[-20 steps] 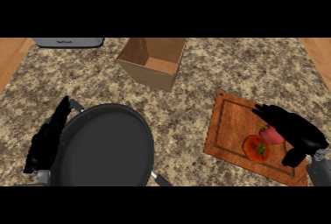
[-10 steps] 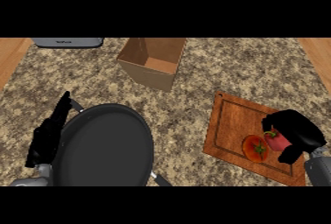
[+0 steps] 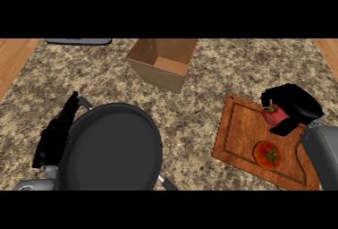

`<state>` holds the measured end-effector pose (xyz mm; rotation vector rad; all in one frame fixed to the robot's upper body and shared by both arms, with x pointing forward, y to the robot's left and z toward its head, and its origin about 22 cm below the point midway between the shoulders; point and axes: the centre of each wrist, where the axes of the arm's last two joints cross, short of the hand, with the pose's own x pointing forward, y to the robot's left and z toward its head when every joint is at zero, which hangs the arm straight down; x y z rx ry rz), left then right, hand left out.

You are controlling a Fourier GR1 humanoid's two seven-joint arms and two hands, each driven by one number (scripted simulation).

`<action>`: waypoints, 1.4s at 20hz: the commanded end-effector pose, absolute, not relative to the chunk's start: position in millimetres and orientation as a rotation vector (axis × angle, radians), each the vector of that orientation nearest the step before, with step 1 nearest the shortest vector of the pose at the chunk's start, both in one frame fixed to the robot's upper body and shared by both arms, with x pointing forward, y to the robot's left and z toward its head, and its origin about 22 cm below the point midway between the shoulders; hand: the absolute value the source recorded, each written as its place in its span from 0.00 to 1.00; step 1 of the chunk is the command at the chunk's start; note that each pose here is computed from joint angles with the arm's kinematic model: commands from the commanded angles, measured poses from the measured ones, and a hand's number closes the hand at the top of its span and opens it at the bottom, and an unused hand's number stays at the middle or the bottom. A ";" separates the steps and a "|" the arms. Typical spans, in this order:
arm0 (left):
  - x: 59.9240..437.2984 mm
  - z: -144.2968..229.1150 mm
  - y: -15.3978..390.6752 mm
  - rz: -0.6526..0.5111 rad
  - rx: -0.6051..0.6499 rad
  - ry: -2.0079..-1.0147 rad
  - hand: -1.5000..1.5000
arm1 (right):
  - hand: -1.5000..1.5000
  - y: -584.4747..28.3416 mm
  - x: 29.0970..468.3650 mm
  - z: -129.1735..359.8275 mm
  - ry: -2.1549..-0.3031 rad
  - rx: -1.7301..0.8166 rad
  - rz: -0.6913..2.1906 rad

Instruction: Pick the bell pepper from the cutting board and place it in the cardboard box

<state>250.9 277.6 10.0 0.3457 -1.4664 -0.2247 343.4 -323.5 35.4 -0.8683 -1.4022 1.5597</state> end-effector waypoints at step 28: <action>240.9 8.3 277.6 -0.218 0.355 -1.466 0.50 | 1.00 -209.6 483.3 218.0 -2.056 -0.121 1.185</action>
